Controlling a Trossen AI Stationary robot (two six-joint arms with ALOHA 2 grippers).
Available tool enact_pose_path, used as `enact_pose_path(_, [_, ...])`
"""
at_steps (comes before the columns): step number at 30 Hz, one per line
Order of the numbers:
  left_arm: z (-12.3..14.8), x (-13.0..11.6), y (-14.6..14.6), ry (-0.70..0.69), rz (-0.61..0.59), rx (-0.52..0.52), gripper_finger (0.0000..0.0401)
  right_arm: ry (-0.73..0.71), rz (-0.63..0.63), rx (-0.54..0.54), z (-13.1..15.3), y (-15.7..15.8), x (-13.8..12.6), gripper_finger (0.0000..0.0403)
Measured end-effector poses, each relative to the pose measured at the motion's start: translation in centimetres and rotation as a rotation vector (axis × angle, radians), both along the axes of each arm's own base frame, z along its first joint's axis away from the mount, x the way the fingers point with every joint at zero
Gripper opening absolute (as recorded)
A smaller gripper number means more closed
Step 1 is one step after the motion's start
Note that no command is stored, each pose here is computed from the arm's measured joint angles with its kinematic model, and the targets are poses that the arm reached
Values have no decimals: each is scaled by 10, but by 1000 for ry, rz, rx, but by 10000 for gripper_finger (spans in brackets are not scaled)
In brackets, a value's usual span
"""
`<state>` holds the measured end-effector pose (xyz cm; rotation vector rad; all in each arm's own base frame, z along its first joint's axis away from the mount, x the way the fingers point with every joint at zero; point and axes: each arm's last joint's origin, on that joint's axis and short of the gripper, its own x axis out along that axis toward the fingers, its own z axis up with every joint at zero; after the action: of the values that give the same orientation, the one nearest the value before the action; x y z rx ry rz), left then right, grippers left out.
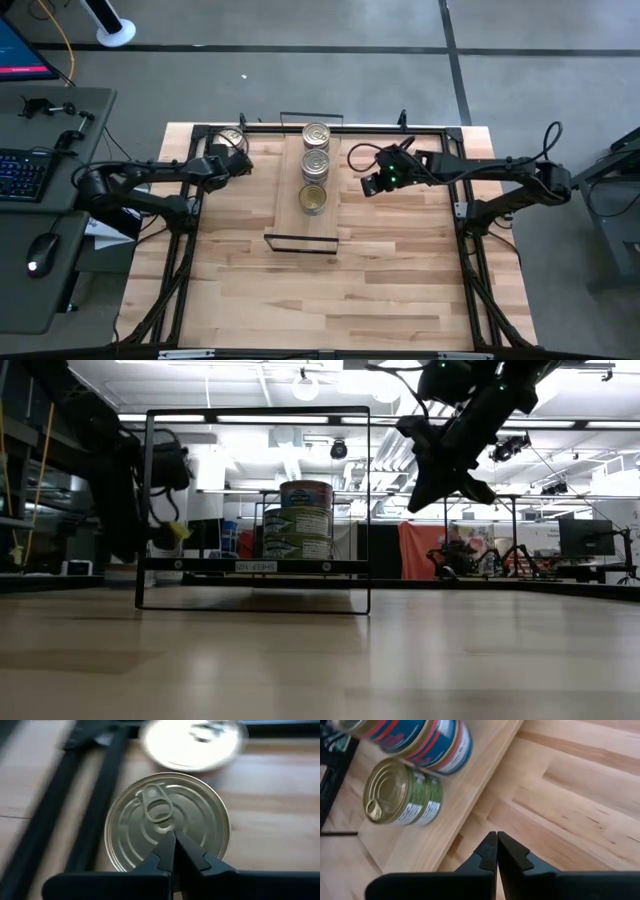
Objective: Stack canned seafood by type on shelf
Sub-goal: Stack the blue pink tuna can on top of the other blue pink tuna cans on the shelf
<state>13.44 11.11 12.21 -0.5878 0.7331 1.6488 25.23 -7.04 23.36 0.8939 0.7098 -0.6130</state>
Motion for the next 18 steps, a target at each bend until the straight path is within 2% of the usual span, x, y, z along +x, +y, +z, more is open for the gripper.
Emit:
enact_pose_path(8, [3,12,-33,-34,-179,-92,0,6,94,-23,0,16,4,0])
enact_pose_path(13, [19,16,-62,-108,-291,-234,0,4,175,-15,0,27,6,0])
enact_pose_path(18, [38,25,-92,-280,-434,-431,0,-1,272,-7,0,37,7,0])
